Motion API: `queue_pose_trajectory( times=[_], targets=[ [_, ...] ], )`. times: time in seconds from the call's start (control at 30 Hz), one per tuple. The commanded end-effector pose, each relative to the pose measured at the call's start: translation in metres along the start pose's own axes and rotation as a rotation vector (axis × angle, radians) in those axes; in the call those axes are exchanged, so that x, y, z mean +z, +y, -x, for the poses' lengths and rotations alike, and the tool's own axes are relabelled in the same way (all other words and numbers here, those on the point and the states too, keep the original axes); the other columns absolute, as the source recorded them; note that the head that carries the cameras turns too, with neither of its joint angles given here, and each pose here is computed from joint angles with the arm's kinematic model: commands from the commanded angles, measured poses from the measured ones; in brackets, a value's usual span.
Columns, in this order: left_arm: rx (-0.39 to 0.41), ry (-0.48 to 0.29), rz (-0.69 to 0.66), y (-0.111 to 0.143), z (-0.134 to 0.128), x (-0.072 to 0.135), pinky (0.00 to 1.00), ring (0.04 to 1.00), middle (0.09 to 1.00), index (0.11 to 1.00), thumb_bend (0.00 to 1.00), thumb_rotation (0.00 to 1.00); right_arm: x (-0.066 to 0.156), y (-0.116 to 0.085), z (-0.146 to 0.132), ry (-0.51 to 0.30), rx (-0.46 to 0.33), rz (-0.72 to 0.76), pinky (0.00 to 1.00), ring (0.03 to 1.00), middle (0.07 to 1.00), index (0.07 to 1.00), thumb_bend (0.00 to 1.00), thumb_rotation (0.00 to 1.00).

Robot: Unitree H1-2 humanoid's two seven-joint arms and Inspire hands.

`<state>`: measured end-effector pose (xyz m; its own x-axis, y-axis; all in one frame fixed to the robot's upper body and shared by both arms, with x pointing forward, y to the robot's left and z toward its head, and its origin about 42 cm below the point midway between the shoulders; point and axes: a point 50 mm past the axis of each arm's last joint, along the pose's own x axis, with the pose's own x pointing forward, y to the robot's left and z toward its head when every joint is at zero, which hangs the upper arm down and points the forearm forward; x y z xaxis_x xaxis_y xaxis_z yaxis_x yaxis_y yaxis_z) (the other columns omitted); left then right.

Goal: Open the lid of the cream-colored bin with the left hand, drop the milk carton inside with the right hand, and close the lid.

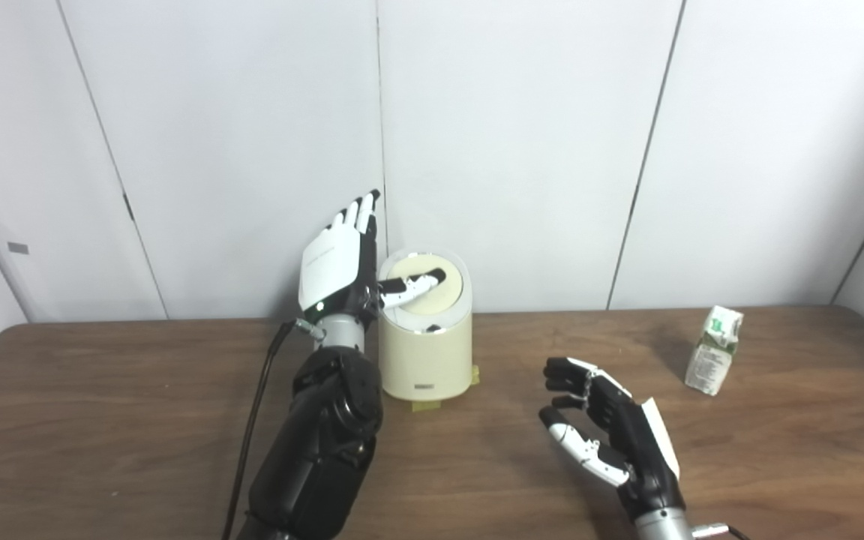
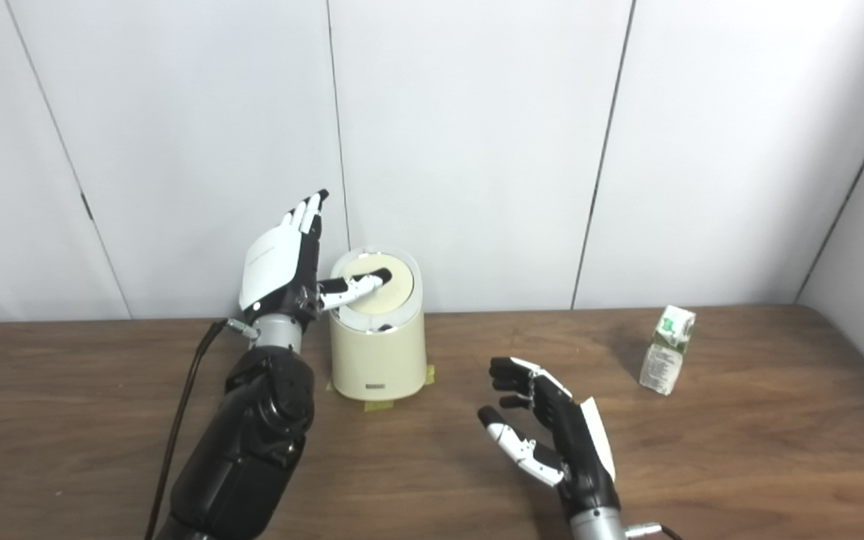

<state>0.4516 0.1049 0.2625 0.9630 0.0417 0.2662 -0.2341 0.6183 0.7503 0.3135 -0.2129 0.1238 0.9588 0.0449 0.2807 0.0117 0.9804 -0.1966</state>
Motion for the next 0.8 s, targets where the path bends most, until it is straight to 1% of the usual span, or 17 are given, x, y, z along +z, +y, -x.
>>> queue_pose_trajectory(
  times=[0.0, 0.07, 0.1, 0.17, 0.27, 0.43, 0.57, 0.77],
  targets=[
    [0.083, -0.064, 0.015, 0.017, -0.016, 0.028, 1.00, 1.000, 1.000, 1.000, 0.73, 0.42, -0.011, 0.003, 0.013, 0.027, 0.015, 0.024, 0.64, 0.727, 0.741, 0.724, 0.23, 0.35],
    [0.084, -0.061, 0.012, 0.015, -0.017, 0.028, 1.00, 1.000, 1.000, 1.000, 0.73, 0.40, -0.011, 0.003, 0.014, 0.028, 0.019, 0.033, 0.64, 0.725, 0.741, 0.725, 0.23, 0.37],
    [0.083, -0.061, 0.007, 0.013, -0.018, 0.028, 1.00, 1.000, 1.000, 1.000, 0.72, 0.37, -0.011, 0.003, 0.014, 0.029, 0.020, 0.034, 0.65, 0.729, 0.743, 0.727, 0.23, 0.39],
    [0.078, -0.058, -0.003, 0.012, -0.020, 0.027, 1.00, 1.000, 1.000, 1.000, 0.71, 0.36, -0.011, 0.003, 0.014, 0.028, 0.021, 0.029, 0.65, 0.734, 0.747, 0.730, 0.23, 0.40],
    [0.080, -0.059, -0.017, 0.009, -0.021, 0.024, 1.00, 1.000, 1.000, 1.000, 0.71, 0.34, -0.011, 0.004, 0.015, 0.036, 0.019, 0.026, 0.64, 0.728, 0.745, 0.727, 0.23, 0.39],
    [0.113, -0.087, -0.072, 0.008, -0.020, 0.021, 1.00, 1.000, 1.000, 1.000, 0.70, 0.32, -0.010, 0.004, 0.015, 0.030, 0.020, 0.017, 0.65, 0.733, 0.745, 0.726, 0.24, 0.37],
    [0.126, -0.101, -0.102, 0.010, -0.020, 0.019, 1.00, 1.000, 1.000, 1.000, 0.73, 0.29, -0.010, 0.004, 0.015, 0.020, 0.026, 0.027, 0.63, 0.718, 0.737, 0.721, 0.23, 0.37],
    [0.146, -0.144, -0.257, 0.008, -0.020, 0.014, 1.00, 1.000, 1.000, 1.000, 0.81, 0.29, -0.010, 0.005, 0.016, 0.027, 0.022, 0.015, 0.65, 0.724, 0.738, 0.722, 0.24, 0.38]
  ],
)
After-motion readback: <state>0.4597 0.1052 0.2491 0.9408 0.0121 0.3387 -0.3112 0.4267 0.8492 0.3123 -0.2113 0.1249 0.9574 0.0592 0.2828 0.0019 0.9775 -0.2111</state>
